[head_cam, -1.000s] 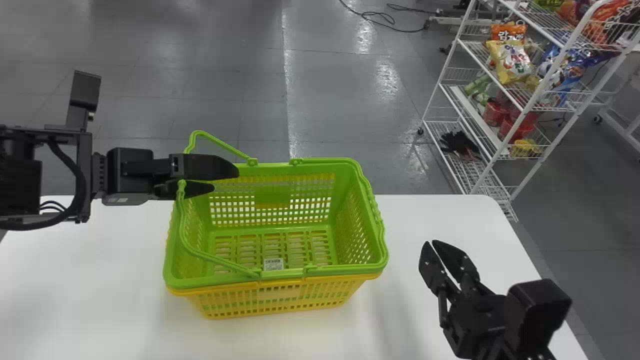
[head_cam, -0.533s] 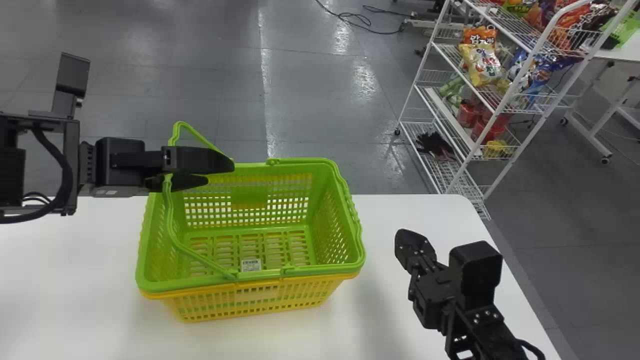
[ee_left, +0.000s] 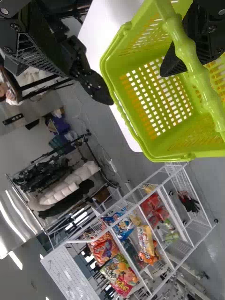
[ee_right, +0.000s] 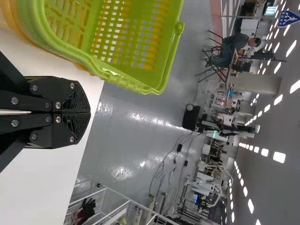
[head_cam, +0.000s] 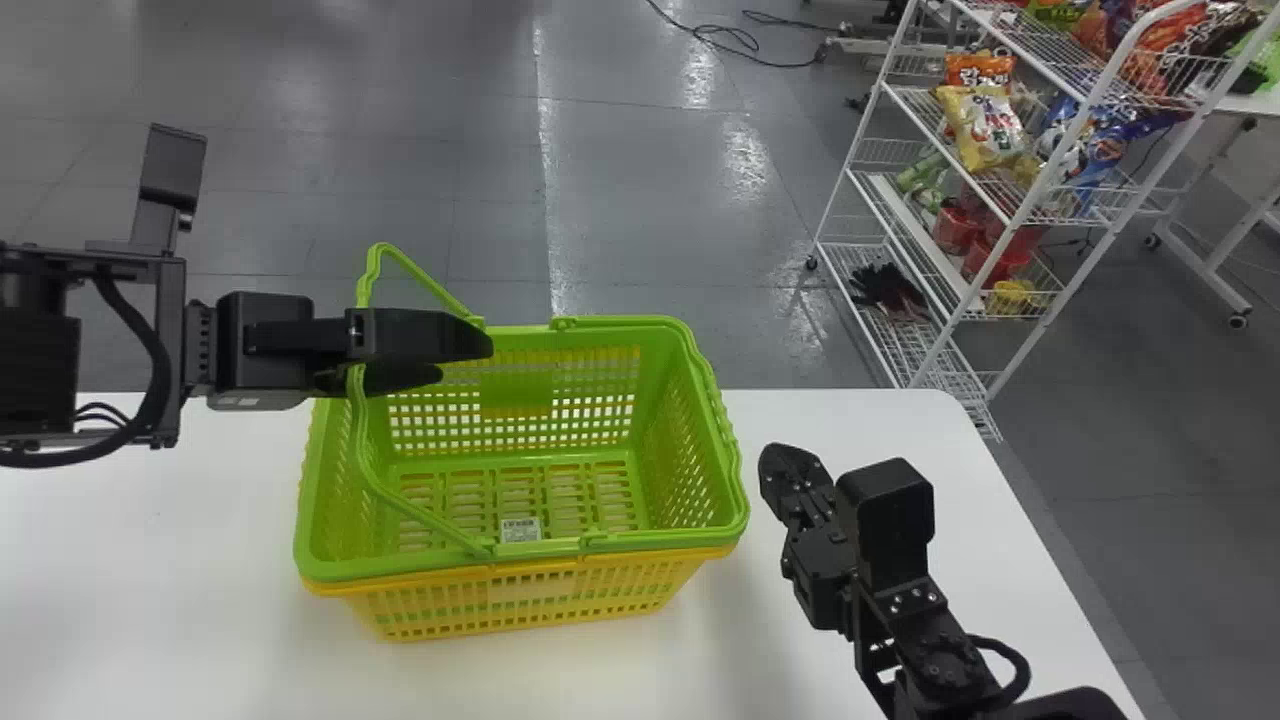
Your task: Grasp handle with right gripper to insert into left gripper then lift and swing left to center
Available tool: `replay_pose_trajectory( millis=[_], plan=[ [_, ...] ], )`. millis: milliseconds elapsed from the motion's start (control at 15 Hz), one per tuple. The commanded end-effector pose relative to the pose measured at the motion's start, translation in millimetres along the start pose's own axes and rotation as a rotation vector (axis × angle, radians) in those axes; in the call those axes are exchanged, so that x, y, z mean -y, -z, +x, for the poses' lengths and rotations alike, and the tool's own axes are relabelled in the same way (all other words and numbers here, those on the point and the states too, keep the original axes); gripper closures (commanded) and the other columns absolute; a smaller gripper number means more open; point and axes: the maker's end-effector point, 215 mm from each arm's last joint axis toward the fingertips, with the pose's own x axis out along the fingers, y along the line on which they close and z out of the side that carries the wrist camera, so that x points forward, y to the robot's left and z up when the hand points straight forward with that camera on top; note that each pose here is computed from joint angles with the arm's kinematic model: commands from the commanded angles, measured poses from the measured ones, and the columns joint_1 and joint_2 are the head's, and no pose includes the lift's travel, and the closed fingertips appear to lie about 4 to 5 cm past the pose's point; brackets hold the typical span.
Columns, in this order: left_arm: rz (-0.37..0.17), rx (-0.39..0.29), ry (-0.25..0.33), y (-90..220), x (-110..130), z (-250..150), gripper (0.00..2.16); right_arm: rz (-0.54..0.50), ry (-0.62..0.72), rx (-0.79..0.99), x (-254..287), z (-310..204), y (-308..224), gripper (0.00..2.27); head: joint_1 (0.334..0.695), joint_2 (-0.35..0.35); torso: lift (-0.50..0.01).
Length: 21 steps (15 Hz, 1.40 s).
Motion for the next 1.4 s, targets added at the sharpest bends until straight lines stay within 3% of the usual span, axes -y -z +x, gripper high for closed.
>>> replay_pose_trajectory(
  millis=[0,1333],
  plan=[
    [0.003,0.000,0.002,1,1,0,0.08,-0.011,-0.001,0.002,-2,6,-4,2.10,0.695,-0.169,-0.093],
    [0.001,-0.007,0.015,14,5,2,0.08,-0.011,-0.018,-0.019,-10,23,1,2.10,0.695,-0.157,-0.093]
  ],
)
